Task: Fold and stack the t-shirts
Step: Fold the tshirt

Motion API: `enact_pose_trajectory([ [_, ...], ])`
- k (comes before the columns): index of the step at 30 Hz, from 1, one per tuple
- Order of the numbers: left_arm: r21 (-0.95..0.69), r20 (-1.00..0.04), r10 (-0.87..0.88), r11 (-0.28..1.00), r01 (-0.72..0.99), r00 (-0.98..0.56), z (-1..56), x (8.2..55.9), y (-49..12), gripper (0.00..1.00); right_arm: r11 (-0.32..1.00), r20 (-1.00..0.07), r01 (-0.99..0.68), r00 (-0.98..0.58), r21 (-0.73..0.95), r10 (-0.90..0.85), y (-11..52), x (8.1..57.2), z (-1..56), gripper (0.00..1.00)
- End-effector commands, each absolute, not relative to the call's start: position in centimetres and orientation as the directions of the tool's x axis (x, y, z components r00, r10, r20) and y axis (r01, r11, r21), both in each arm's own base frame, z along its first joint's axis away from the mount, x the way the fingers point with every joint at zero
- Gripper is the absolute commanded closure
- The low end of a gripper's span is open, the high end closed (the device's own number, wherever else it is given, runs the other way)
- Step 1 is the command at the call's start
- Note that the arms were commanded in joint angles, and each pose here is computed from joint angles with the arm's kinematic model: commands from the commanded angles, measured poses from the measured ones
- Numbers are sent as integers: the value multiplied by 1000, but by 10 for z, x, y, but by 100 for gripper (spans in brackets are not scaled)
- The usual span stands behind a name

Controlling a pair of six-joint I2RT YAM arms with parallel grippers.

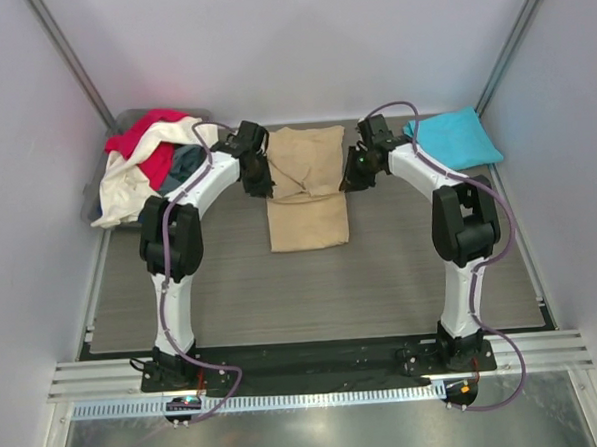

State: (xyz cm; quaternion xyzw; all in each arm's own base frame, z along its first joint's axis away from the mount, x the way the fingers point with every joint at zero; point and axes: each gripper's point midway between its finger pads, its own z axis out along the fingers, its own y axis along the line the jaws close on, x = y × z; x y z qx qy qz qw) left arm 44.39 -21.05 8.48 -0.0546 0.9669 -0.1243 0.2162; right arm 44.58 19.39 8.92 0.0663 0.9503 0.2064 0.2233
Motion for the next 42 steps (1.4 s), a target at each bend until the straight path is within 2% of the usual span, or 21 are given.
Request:
enact_pose_trajectory([
  [1, -272, -427, -149, 962, -31, -892, 98, 469, -204, 76, 889, -454, 17, -855, 457, 249, 193, 473, 113, 74],
  [2, -260, -404, -144, 965, -38, -903, 97, 469, -201, 64, 888, -443, 25, -860, 460, 254, 193, 476, 110, 57],
  [3, -285, -453, -154, 958, -22, -878, 123, 487, -205, 54, 883, -459, 30, -846, 469, 272, 189, 487, 123, 32],
  [4, -280, -446, -138, 960, -9, -885, 119, 494, -206, 38, 882, -460, 36, -843, 470, 280, 187, 492, 127, 25],
  [5, -266, -429, -133, 964, -16, -893, 126, 492, -202, 31, 885, -448, 51, -848, 463, 284, 184, 492, 128, 22],
  [6, -285, -508, -140, 958, 13, -850, 166, 509, -206, 24, 882, -479, 42, -827, 469, 294, 182, 501, 149, 19],
  [7, -275, -522, -130, 961, 21, -843, 174, 512, -204, 16, 885, -490, 39, -821, 464, 293, 181, 501, 157, 19],
  [10, -292, -559, -146, 956, 29, -816, 211, 502, -202, 11, 879, -513, 17, -806, 477, 294, 181, 482, 184, 18],
  [11, -324, -618, -173, 945, 48, -767, 246, 496, -200, 9, 877, -517, 7, -805, 480, 289, 182, 475, 187, 19],
  [12, -311, -554, -168, 950, 16, -815, 214, 479, -195, 9, 877, -504, 3, -817, 481, 279, 181, 453, 185, 19],
  [14, -363, -529, -197, 932, 10, -825, 203, 446, -196, 9, 872, -447, 13, -855, 489, 263, 185, 416, 151, 19],
  [15, -379, -515, -205, 925, 7, -832, 196, 435, -195, 9, 862, -473, -9, -839, 507, 269, 185, 401, 165, 20],
  [16, -405, -533, -218, 914, 20, -818, 197, 429, -199, 9, 859, -461, -9, -847, 512, 265, 186, 387, 158, 21],
  [17, -419, -483, -223, 908, 0, -847, 178, 398, -196, 10, 857, -418, 18, -867, 515, 270, 183, 365, 133, 23],
  [19, -440, -468, -233, 898, -4, -853, 165, 374, -197, 10, 837, -423, -5, -865, 546, 271, 185, 340, 135, 27],
  [20, -450, -430, -244, 893, -28, -869, 140, 357, -196, 11, 834, -396, 14, -876, 552, 276, 184, 325, 115, 32],
  [22, -490, -463, -265, 872, -6, -846, 144, 344, -200, 12, 819, -396, 1, -875, 574, 279, 184, 312, 111, 39],
  [23, -485, -427, -264, 874, -28, -865, 122, 327, -196, 13, 817, -382, 8, -881, 576, 278, 183, 305, 99, 50],
  [26, -526, -411, -295, 850, -40, -863, 101, 309, -198, 18, 805, -379, -7, -884, 593, 272, 186, 301, 87, 58],
  [35, -585, -326, -343, 805, -97, -881, 49, 300, -208, 31, 765, -396, -52, -877, 642, 273, 203, 326, 73, 61],
  [42, -586, -313, -349, 803, -109, -883, 30, 304, -211, 32, 787, -351, -17, -901, 617, 256, 202, 331, 42, 62],
])
